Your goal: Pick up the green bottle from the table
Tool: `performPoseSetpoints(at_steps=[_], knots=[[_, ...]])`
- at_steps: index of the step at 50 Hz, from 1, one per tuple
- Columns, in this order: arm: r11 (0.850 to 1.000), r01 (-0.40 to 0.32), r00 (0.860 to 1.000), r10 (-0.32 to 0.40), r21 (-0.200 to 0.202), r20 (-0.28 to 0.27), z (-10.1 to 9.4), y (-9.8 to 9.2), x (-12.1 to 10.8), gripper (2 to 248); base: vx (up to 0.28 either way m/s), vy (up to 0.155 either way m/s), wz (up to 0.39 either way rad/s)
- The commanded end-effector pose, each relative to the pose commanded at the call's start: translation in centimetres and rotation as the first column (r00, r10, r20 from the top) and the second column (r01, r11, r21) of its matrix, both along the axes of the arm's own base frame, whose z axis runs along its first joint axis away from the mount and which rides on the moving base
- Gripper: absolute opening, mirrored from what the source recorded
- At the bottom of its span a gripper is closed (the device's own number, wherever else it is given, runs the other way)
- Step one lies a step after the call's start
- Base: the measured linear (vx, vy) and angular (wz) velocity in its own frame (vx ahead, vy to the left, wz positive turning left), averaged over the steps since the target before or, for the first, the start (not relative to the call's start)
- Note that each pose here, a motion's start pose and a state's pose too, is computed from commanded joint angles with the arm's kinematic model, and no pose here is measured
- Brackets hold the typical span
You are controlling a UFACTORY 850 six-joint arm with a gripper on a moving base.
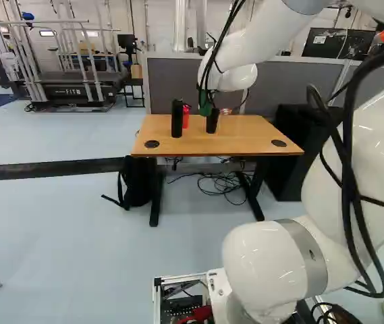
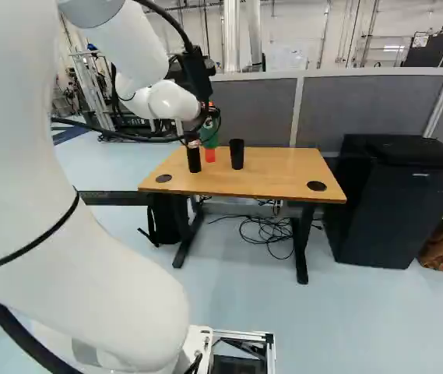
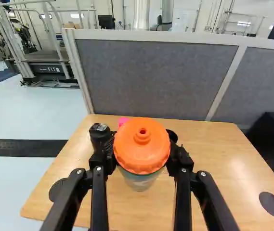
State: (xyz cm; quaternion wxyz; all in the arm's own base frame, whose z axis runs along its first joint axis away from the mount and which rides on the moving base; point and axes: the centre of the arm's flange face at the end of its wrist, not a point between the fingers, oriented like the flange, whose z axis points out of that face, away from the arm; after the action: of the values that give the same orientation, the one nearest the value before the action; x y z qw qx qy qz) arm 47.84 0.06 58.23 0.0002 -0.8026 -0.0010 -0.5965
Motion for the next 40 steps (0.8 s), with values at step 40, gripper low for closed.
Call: performPoseSetpoints(at_steps=[40], knots=[[1.000, -0.013, 1.000, 0.013, 0.000, 0.004, -0.6, 0.6, -3.1, 123, -0.027, 0.008, -0.001]])
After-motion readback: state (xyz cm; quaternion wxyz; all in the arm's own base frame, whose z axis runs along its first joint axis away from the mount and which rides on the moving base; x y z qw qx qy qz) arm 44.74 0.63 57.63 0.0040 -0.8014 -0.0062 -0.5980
